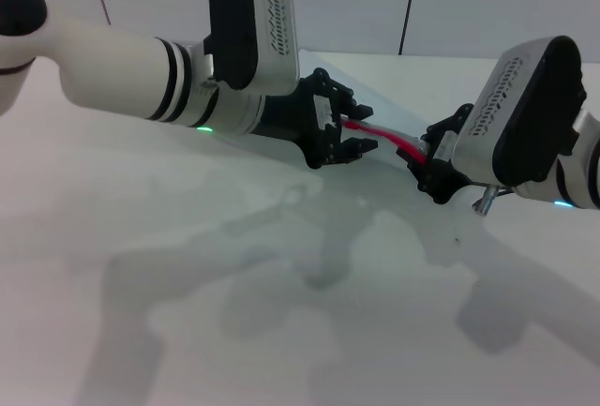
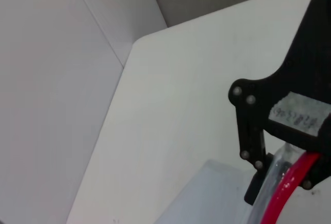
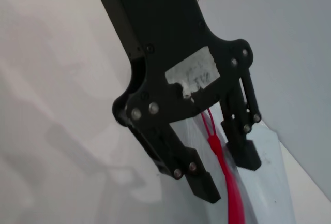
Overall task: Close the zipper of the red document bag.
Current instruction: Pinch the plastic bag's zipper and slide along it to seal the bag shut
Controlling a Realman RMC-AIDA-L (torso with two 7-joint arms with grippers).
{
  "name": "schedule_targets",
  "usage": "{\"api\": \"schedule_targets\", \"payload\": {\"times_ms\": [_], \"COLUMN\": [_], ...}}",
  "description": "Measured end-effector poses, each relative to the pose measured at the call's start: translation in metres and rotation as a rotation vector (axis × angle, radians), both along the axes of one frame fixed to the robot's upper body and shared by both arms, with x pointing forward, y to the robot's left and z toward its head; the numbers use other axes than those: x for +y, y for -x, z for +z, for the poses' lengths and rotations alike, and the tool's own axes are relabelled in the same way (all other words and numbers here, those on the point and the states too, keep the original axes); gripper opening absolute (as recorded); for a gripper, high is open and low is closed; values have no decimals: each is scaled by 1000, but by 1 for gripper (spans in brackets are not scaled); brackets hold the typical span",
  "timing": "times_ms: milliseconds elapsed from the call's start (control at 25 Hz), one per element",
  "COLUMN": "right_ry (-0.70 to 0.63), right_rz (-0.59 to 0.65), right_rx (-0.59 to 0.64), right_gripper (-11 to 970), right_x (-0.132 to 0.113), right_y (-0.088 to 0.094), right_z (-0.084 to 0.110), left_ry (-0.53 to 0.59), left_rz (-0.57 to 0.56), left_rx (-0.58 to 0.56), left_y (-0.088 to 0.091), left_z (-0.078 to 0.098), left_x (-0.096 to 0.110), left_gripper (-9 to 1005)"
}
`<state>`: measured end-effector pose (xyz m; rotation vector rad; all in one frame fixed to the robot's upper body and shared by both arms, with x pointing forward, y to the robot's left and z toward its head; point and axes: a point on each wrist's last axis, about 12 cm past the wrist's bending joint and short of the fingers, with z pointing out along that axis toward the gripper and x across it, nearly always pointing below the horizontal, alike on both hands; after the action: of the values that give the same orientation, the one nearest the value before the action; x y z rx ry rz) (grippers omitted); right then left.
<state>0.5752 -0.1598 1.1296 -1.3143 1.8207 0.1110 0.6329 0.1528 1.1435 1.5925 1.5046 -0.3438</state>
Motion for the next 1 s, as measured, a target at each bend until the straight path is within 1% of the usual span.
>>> {"api": "schedule_targets", "payload": {"times_ms": [320,520,1000], "right_ry": [1,-1,-3], "right_rz": [1,2,0], "right_rx": [0,-1,-2], "right_gripper": [62,65,71], "right_x": [0,1,0], "right_y": [0,-1,-1], "right_z": [0,0,1], "left_ry": [-48,-56,-35], "left_rz": [-19,-15,16], "left_rx": [-47,-57,-54], "left_y": [3,3,5], "left_z": [1,-2,-5], "left_x": [-4,-6,-1], "left_gripper": [305,155,100]}}
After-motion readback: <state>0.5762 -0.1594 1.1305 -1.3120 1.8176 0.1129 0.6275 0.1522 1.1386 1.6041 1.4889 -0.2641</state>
